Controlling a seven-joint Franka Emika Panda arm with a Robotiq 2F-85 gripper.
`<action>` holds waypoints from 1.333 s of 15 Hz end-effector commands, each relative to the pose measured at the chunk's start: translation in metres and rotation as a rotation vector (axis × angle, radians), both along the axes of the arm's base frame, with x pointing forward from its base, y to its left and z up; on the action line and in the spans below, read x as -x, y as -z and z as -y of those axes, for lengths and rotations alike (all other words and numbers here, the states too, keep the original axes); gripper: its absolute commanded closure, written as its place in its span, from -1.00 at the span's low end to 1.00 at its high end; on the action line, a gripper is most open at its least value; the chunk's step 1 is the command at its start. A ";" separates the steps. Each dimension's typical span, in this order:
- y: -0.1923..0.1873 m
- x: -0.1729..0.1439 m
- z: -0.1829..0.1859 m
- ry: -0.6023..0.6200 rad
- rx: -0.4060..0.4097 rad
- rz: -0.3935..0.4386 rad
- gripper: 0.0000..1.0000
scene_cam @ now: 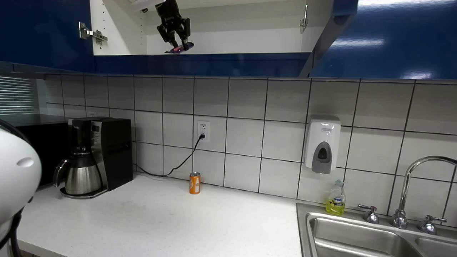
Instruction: Put the packet in the top cabinet
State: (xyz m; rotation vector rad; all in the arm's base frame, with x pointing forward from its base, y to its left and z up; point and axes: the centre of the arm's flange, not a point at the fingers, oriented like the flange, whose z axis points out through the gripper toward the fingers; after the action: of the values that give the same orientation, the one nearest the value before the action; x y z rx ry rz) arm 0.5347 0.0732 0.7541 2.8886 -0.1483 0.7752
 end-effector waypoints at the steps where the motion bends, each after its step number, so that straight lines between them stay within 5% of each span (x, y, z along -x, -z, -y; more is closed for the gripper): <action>1: -0.001 -0.011 -0.003 0.030 0.008 -0.012 0.66; 8: 0.007 -0.023 -0.003 0.043 0.003 -0.024 0.66; 9: 0.007 -0.022 -0.003 0.045 0.006 -0.017 -0.34; 15: -0.004 -0.004 -0.007 0.038 0.017 0.031 -1.00; 20: -0.022 0.024 -0.008 0.025 0.010 0.070 -1.00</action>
State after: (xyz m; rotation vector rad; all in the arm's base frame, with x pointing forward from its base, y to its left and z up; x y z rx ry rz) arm 0.5344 0.0790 0.7666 2.8614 -0.1734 0.8279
